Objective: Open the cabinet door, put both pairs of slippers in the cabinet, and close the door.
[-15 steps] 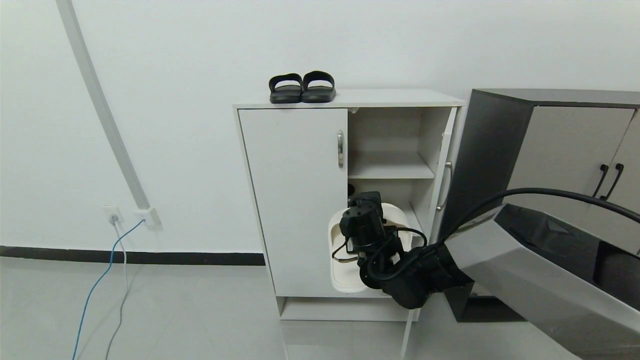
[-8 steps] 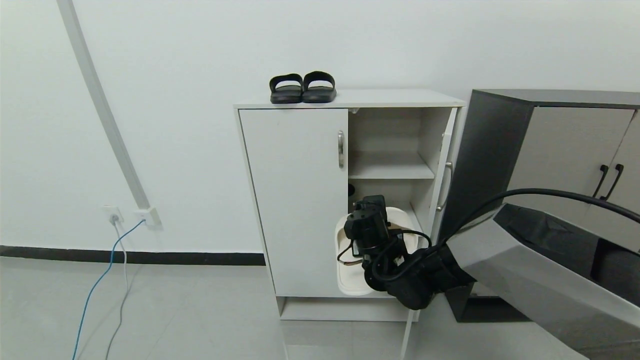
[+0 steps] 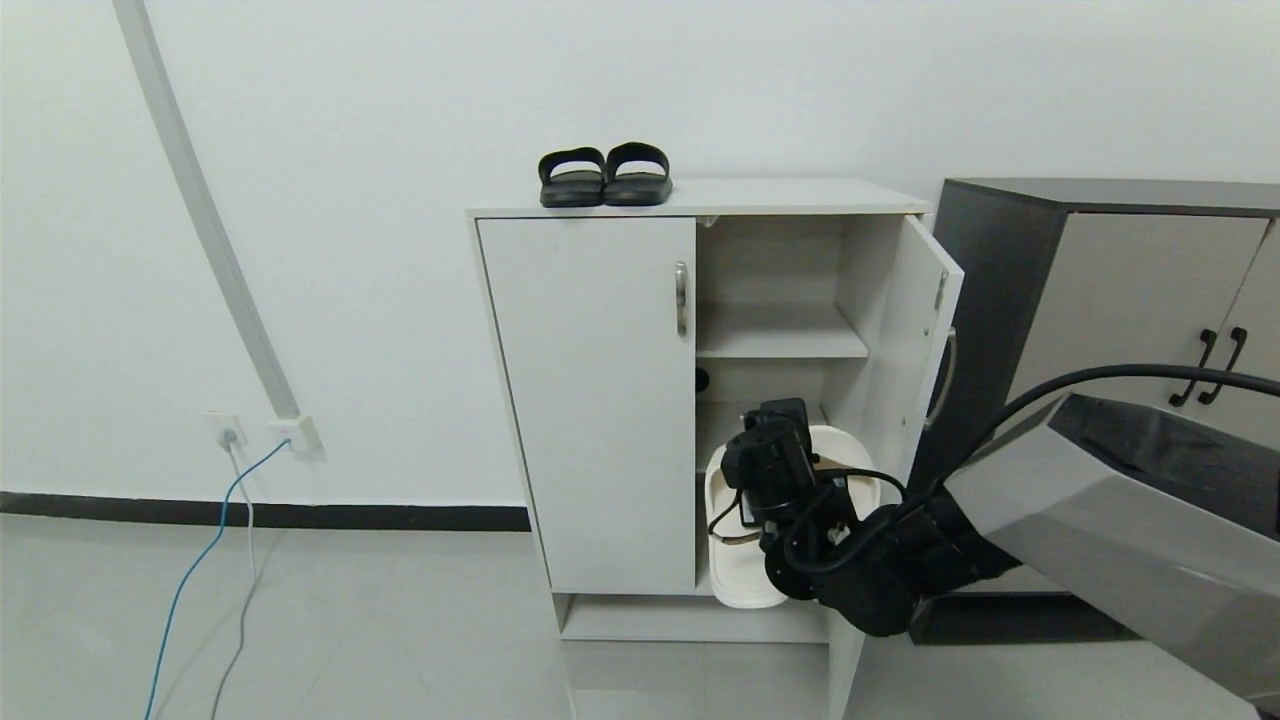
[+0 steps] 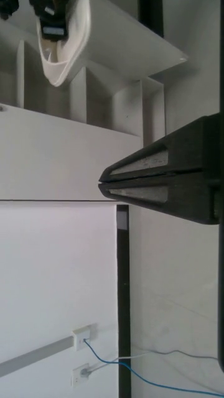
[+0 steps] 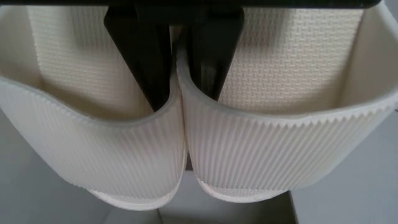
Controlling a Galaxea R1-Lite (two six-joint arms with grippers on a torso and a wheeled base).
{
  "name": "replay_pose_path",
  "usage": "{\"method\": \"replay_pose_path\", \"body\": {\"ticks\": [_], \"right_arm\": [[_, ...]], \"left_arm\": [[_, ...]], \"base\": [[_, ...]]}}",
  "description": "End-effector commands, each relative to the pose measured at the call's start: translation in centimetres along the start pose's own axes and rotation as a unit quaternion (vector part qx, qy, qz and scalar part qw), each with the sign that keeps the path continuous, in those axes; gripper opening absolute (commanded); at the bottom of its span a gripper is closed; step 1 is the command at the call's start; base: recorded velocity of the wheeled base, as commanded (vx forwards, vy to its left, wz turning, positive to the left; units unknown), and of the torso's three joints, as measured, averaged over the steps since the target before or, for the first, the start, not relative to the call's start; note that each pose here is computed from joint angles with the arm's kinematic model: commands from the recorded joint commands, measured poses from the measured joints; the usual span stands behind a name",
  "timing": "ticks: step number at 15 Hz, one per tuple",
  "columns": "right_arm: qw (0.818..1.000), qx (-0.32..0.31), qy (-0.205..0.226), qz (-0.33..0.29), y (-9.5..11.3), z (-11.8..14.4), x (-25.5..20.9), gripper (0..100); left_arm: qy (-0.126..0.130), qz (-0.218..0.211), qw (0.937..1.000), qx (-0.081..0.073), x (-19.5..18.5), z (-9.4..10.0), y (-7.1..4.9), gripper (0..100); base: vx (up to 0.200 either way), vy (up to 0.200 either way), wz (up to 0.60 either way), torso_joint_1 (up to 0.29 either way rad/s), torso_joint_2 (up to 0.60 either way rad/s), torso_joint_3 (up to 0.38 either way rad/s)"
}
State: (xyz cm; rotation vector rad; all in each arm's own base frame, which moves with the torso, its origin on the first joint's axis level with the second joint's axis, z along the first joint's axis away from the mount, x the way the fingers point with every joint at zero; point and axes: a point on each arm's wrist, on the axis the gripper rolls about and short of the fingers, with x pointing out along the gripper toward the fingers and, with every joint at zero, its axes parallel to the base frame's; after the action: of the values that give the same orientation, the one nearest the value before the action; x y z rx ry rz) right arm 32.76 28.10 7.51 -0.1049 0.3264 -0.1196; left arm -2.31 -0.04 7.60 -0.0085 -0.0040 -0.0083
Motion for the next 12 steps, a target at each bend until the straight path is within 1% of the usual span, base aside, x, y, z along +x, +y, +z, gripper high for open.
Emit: {"method": "replay_pose_path", "body": {"ticks": [1,4,5,7,9,10,11,12], "right_arm": [[1.0,0.005,-0.003,0.001,-0.8,0.7,-1.0,0],[1.0,-0.005,0.004,-0.018,-1.8,0.2,-1.4,0],[0.999,-0.01,0.006,-0.033,-2.3,0.0,-1.3,0],[0.999,-0.007,0.004,-0.035,-2.4,0.1,-1.3,0],[1.0,0.005,-0.005,-0.016,-1.8,0.2,-1.6,0],[0.999,0.021,-0.017,0.033,-0.7,0.1,-2.1,0],[0.997,0.029,-0.025,0.069,-0.3,0.1,-2.2,0],[0.995,0.034,-0.03,0.087,0.2,-0.3,-2.2,0]], "left_arm": [[0.0,0.0,1.0,0.0,0.0,0.0,0.0,0],[0.0,0.0,1.0,0.0,0.0,0.0,0.0,0],[0.001,0.0,1.0,0.0,0.0,0.0,0.0,0],[0.001,-0.001,1.0,0.0,0.0,0.0,0.0,0],[0.0,0.0,1.0,0.0,0.0,0.0,0.0,0],[0.0,0.0,1.0,0.0,0.0,0.0,0.0,0],[0.0,0.0,1.0,0.0,0.0,0.0,0.0,0],[0.0,0.0,1.0,0.0,0.0,0.0,0.0,0]], "base": [[0.0,0.0,0.0,0.0,0.0,0.0],[0.0,0.0,0.0,0.0,0.0,0.0],[0.0,0.0,0.0,0.0,0.0,0.0],[0.0,0.0,0.0,0.0,0.0,0.0],[0.0,0.0,0.0,0.0,0.0,0.0],[0.0,0.0,0.0,0.0,0.0,0.0],[0.0,0.0,0.0,0.0,0.0,0.0],[0.0,0.0,0.0,0.0,0.0,0.0]]}}
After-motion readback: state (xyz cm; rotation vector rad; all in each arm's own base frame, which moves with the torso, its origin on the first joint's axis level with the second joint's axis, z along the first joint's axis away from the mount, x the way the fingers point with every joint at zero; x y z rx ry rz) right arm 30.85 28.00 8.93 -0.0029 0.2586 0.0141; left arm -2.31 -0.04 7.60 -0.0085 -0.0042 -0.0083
